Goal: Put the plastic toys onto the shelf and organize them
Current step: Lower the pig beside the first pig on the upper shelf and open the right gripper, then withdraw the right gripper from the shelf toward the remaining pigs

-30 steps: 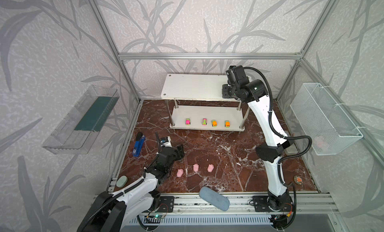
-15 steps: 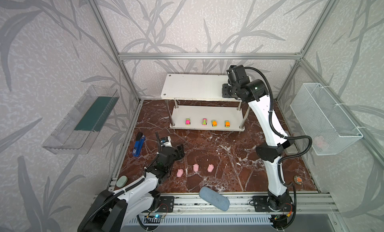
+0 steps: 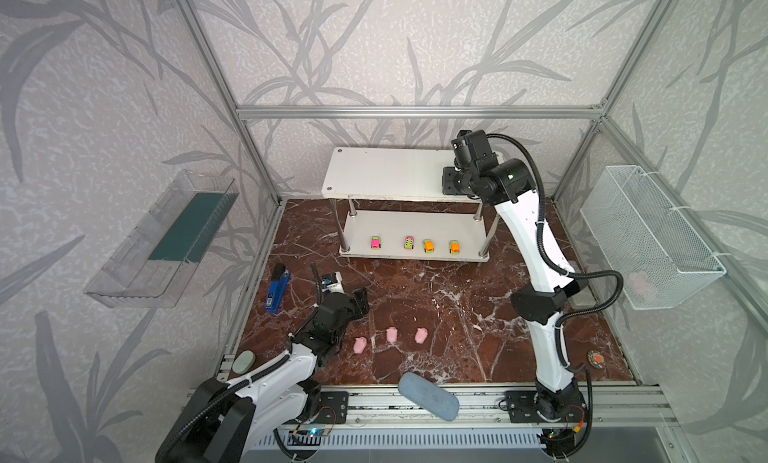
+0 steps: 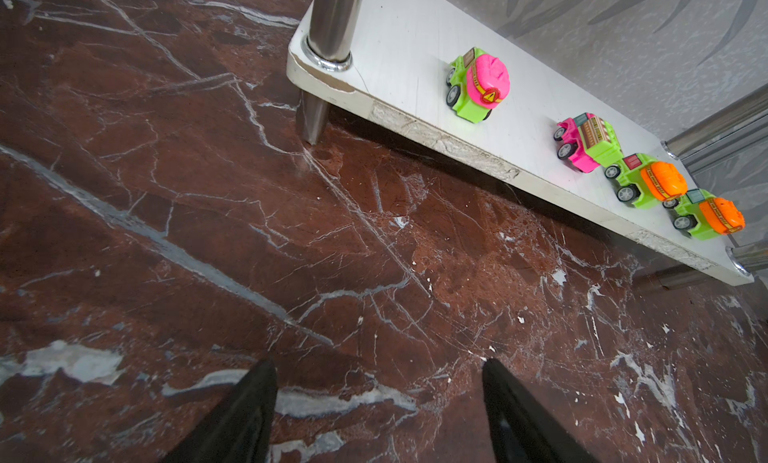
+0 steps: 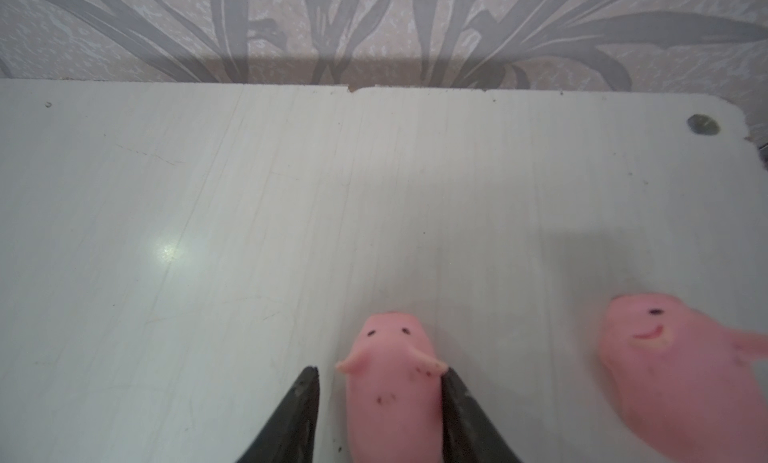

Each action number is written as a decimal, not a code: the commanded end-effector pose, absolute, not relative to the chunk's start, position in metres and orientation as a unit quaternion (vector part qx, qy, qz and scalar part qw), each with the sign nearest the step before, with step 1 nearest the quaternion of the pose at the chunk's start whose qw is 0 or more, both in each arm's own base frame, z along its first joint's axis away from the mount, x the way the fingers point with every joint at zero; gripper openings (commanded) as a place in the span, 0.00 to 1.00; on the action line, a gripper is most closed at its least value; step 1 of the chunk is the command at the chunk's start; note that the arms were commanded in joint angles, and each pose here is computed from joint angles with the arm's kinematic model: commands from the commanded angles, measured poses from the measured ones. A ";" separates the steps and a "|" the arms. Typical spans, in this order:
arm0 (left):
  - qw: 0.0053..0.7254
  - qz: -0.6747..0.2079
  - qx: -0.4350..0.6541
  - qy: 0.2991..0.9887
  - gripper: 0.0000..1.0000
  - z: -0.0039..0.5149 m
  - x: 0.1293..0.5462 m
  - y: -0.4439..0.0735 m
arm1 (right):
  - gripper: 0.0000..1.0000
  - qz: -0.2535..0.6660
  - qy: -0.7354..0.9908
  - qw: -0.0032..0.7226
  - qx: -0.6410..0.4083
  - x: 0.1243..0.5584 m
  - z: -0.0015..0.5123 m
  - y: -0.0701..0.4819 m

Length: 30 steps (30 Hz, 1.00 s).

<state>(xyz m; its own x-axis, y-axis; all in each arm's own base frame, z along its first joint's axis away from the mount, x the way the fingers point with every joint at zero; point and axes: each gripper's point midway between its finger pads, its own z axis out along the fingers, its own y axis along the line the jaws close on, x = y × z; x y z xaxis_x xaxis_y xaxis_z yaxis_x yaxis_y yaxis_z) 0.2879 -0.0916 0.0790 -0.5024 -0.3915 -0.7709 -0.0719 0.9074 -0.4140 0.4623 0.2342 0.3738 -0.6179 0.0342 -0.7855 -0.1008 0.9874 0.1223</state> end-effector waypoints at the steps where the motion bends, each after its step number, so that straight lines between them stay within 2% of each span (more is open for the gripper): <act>1: 0.485 -0.169 -0.143 0.846 0.76 0.081 0.289 -0.090 | 0.48 0.081 0.885 0.459 -0.013 0.459 0.393 0.229; 13: 0.485 -0.168 -0.142 0.846 0.76 0.081 0.289 -0.090 | 0.54 0.091 0.855 0.510 -0.005 0.456 0.436 0.211; 19: 0.485 -0.166 -0.141 0.847 0.76 0.082 0.289 -0.090 | 0.54 0.095 0.839 0.535 -0.009 0.440 0.464 0.201; 23: 0.486 -0.166 -0.140 0.847 0.76 0.082 0.289 -0.089 | 0.54 0.093 0.827 0.552 -0.047 0.417 0.483 0.204; 30: 0.487 -0.161 -0.138 0.847 0.76 0.085 0.289 -0.088 | 0.55 0.060 0.784 0.607 -0.117 0.341 0.489 0.212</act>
<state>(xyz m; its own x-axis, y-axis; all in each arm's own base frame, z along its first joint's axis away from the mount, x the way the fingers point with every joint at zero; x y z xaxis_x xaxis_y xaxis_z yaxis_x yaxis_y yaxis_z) 0.2872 -0.0913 0.0801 -0.5012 -0.3908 -0.7721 -0.0704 0.9077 -0.4137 0.3598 0.2175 0.4659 -0.3700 -0.0975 -0.9239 -0.2558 0.9667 0.0004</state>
